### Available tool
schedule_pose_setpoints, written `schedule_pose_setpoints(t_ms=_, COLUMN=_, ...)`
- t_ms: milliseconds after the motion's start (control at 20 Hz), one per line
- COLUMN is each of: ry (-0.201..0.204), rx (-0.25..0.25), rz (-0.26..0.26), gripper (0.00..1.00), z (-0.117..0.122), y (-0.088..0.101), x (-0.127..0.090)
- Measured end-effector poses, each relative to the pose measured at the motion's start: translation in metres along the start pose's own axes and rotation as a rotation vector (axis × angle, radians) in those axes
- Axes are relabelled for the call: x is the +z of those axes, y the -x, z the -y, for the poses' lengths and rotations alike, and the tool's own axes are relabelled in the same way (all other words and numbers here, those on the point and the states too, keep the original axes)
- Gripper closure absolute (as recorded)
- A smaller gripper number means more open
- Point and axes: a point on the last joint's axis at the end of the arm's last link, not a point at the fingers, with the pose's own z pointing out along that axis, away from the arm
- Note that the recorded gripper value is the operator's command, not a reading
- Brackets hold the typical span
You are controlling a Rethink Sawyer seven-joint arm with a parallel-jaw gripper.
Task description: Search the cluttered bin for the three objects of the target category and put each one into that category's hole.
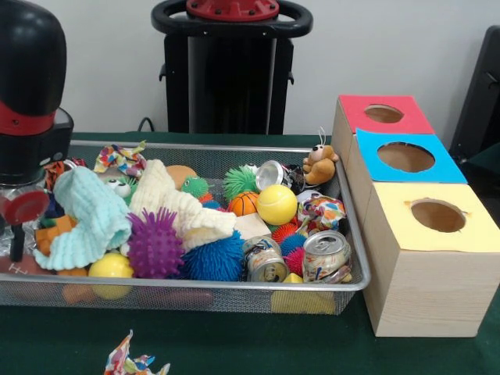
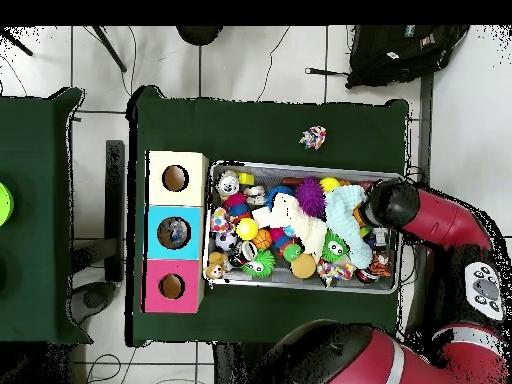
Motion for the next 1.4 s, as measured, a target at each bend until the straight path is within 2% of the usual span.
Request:
schedule_pose_setpoints(t_ms=400, ry=-0.026, rx=0.000, rz=-0.047, gripper=0.00, z=0.004, y=-0.005, x=-0.023)
schedule_pose_setpoints(t_ms=650, ry=-0.037, rx=0.011, rz=-0.059, gripper=0.00, z=0.011, y=0.003, x=-0.043)
schedule_pose_setpoints(t_ms=800, ry=-0.035, rx=0.018, rz=-0.052, gripper=0.00, z=0.014, y=0.007, x=-0.048)
schedule_pose_setpoints(t_ms=1400, ry=-0.043, rx=0.049, rz=-0.063, gripper=0.00, z=0.035, y=0.014, x=-0.040)
